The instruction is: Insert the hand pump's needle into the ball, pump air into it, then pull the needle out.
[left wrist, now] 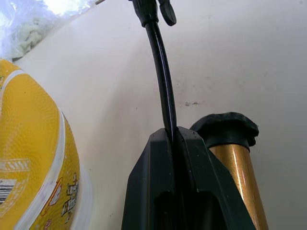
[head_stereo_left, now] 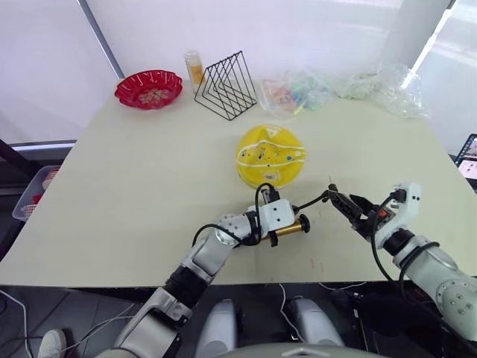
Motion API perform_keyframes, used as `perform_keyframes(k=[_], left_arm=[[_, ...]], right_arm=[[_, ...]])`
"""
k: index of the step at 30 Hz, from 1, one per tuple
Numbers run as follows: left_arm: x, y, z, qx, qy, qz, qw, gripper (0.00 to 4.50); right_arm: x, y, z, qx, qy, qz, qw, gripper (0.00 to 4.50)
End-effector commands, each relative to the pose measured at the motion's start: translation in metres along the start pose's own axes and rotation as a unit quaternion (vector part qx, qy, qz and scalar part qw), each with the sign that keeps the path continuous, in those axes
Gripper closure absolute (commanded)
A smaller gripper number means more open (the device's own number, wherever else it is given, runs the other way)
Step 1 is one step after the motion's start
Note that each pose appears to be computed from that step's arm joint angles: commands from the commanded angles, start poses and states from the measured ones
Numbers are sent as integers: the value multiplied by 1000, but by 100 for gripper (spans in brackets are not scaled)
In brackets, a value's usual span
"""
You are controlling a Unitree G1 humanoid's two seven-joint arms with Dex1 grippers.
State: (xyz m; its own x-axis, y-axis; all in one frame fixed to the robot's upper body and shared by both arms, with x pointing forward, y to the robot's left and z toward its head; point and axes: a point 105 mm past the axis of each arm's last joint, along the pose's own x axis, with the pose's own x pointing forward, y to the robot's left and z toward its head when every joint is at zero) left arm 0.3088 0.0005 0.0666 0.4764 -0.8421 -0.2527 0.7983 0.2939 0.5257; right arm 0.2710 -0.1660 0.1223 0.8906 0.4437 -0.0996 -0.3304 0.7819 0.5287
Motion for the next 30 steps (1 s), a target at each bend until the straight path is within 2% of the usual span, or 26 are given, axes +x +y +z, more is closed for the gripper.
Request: perform_keyframes(k=[1,29,30], left_arm=[[4,3,13,10,-27,8,1000,446],[4,4,22,12,-46,16,999,446],[4,4,22,12,-46,16,999,450]], right_arm=[[5,3,10,7,-21,-5,1000,0],[17,-5,1,26,-49,-26,998,0],[17,-5,2,25,-50,-26,998,53]])
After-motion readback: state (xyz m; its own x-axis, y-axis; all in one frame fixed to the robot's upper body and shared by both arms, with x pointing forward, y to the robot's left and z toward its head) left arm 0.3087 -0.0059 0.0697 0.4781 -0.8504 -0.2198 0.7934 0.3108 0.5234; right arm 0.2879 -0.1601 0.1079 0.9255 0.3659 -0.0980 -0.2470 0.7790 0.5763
